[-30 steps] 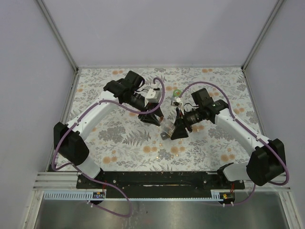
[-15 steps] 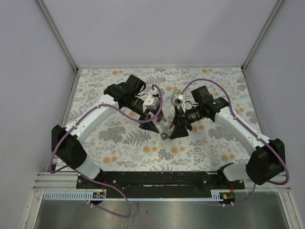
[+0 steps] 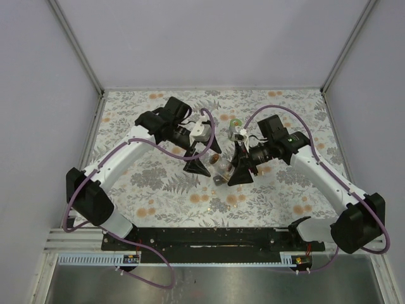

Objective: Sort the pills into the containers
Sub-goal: Screw the lid of the pill bottle onto the pill bottle.

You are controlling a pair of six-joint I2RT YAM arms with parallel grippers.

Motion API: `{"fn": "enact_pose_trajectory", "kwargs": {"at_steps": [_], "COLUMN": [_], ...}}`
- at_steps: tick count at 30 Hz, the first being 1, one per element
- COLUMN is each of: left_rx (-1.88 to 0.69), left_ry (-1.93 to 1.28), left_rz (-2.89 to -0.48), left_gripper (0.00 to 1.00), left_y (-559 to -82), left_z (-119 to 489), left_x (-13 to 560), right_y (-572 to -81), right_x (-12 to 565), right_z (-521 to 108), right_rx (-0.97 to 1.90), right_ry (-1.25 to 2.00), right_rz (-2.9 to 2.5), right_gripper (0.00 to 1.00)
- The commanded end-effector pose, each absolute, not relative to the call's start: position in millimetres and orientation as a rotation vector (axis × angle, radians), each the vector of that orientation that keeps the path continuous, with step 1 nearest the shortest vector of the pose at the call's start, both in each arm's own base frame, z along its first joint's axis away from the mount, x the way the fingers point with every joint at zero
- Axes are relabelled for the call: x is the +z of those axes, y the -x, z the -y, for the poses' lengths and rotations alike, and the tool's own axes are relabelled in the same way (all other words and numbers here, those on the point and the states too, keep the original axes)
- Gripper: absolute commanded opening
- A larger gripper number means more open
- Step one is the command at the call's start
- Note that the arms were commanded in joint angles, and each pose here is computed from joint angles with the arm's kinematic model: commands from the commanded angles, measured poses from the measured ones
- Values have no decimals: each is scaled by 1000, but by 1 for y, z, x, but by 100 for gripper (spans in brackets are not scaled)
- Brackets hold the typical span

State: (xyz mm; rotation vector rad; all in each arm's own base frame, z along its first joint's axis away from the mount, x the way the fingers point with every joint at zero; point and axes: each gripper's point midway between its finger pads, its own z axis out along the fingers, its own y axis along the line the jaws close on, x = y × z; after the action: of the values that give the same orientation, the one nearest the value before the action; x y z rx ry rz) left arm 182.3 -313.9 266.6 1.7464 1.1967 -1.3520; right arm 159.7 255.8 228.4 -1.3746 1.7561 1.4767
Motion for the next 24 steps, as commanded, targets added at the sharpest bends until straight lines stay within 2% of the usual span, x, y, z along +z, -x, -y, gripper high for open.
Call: {"fn": "enact_pose_trajectory", "kwargs": {"at_steps": [1, 7, 12, 24], "left_rx": [-1250, -1207, -1273, -1308], "left_ry": [-1654, -1471, -1359, -1106], "left_rz": [-1187, -1422, -1552, -1883], "left_gripper": [99, 99, 98, 94], "left_y": [-202, -219, -218, -242], "left_z": [314, 313, 315, 335], "left_x": [302, 316, 326, 308], "right_y": [-163, -187, -201, -216], "right_x": [229, 219, 217, 222], "right_z": [-248, -240, -239, -238], "right_rx": [1328, 1094, 974, 886], "right_ry": [1385, 1311, 1255, 1179], "right_rz": [-1751, -1815, -1818, -1815], "right_gripper": [0, 0, 0, 0]}}
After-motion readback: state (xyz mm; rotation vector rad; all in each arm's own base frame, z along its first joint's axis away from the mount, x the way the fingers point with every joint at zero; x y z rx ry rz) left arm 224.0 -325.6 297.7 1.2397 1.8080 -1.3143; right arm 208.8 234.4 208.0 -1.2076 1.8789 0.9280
